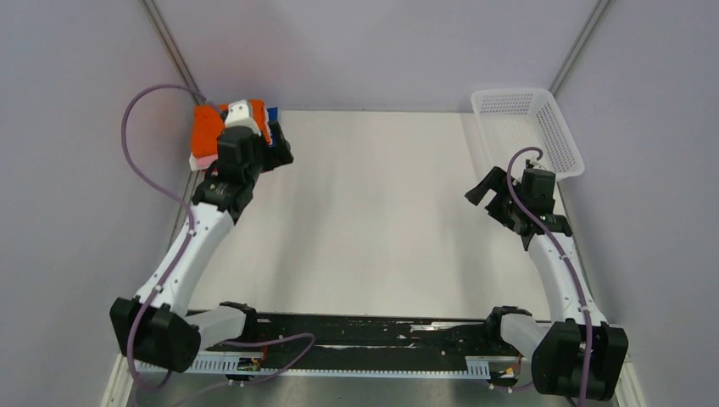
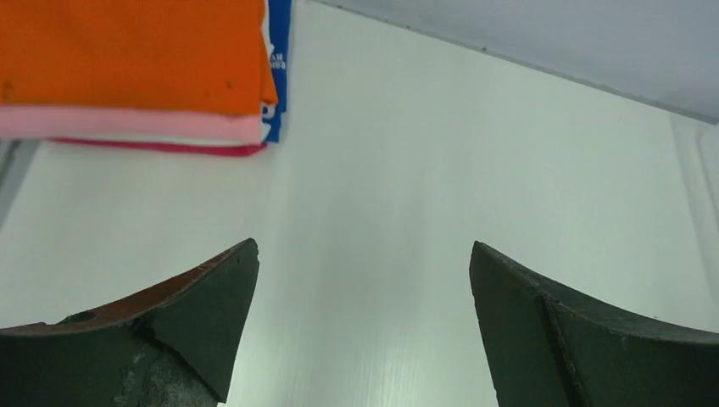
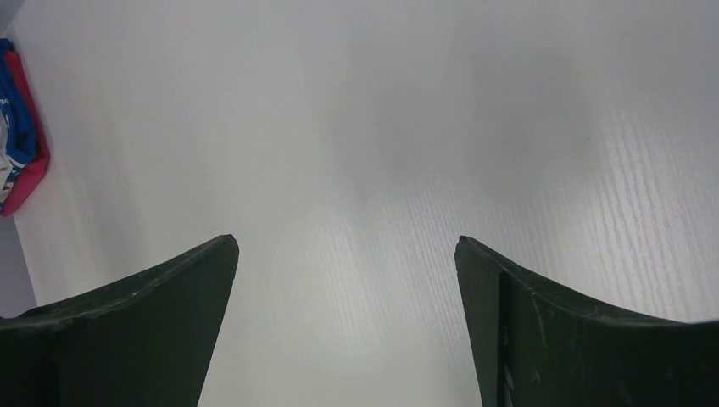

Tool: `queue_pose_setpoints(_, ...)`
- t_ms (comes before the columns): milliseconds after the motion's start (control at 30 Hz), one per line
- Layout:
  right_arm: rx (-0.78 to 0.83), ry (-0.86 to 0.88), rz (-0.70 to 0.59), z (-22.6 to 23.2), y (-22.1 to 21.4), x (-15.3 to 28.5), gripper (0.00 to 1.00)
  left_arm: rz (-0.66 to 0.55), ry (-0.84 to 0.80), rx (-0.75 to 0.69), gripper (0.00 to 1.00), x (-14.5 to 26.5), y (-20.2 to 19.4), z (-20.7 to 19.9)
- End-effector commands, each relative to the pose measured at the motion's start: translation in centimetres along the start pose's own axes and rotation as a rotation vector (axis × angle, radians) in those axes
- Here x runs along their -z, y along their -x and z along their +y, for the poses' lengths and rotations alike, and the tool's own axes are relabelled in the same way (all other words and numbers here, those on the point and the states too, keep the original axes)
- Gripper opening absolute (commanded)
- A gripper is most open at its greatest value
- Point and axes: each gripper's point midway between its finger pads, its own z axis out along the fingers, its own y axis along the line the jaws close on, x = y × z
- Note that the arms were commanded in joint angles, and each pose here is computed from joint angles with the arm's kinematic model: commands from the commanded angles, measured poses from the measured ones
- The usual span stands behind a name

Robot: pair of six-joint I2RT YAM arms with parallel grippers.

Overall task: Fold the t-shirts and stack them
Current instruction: Reset both arms

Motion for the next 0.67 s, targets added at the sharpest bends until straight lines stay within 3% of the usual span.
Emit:
queue_pose_setpoints(0,0.011,0.046,-0.038,0.3,-0.2,0.7,1.0,0.039,-0.005,0.151,1.0,2.5,-6.9,0.1)
queue_pose_setpoints(200,-0.019,0.083,-0.071,-0.1,-1.9,1.0,1.0,0.338,-0.102,0.081,1.0,6.5,-20.7,-1.0)
queue_pose_setpoints(267,-0.037,0.093,-0.088,-0.4,-2.4,1.1,1.0,0.361,-0.103,0.091,1.0,7.1,-22.1,-0.6)
queue_pose_setpoints(633,-0.019,0.145,-0.114,-0.2,-3.3,1.7,1.0,0.273,-0.091,0.091,1.0,7.1,-19.7,-0.6)
